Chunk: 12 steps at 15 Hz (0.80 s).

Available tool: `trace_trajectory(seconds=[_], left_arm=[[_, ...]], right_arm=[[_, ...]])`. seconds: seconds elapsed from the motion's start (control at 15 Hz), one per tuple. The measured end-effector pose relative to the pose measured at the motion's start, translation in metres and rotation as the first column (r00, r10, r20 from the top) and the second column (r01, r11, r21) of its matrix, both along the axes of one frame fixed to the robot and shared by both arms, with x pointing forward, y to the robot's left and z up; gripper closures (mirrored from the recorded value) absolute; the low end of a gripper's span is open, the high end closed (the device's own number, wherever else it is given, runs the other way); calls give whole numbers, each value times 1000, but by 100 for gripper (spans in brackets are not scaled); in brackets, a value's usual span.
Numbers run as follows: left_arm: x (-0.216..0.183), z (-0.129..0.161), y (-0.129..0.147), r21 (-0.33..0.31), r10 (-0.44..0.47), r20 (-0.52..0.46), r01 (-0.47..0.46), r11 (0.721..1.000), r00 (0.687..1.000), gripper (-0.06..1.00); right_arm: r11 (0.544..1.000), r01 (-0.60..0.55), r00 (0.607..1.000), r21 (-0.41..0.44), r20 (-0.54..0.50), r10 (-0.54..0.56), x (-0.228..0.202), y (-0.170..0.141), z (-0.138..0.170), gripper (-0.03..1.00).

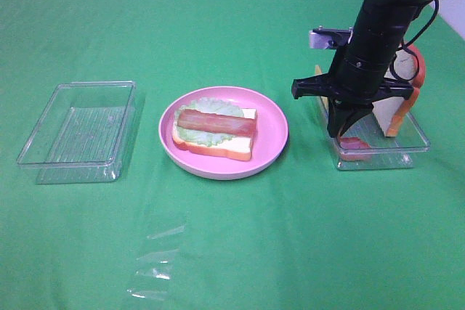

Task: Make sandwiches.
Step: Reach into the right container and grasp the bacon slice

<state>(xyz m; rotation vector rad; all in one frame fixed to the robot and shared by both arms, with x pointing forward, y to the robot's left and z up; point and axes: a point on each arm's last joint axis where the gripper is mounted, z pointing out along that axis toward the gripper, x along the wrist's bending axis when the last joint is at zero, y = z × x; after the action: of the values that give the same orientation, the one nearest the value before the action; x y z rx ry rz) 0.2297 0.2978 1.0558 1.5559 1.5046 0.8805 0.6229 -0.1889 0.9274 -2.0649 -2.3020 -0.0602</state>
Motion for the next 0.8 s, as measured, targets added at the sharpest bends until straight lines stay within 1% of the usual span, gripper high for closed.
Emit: trace_trajectory(seconds=[0.2,0.53,0.6,0.8], left_arm=[[0,0,0,0,0,0,0,1000,1000,-5],[0,0,0,0,0,0,0,1000,1000,-5],[0,0,0,0,0,0,0,1000,1000,-5],[0,0,0,0,0,0,0,1000,1000,-5]], right_arm=[[1000,3,1000,3,0,-3,0,0,0,89],[1000,15,1000,14,8,-15,1,1,0,71],[1000,15,1000,15,10,-15,1,1,0,70],[1000,15,1000,15,10,-15,1,1,0,69]])
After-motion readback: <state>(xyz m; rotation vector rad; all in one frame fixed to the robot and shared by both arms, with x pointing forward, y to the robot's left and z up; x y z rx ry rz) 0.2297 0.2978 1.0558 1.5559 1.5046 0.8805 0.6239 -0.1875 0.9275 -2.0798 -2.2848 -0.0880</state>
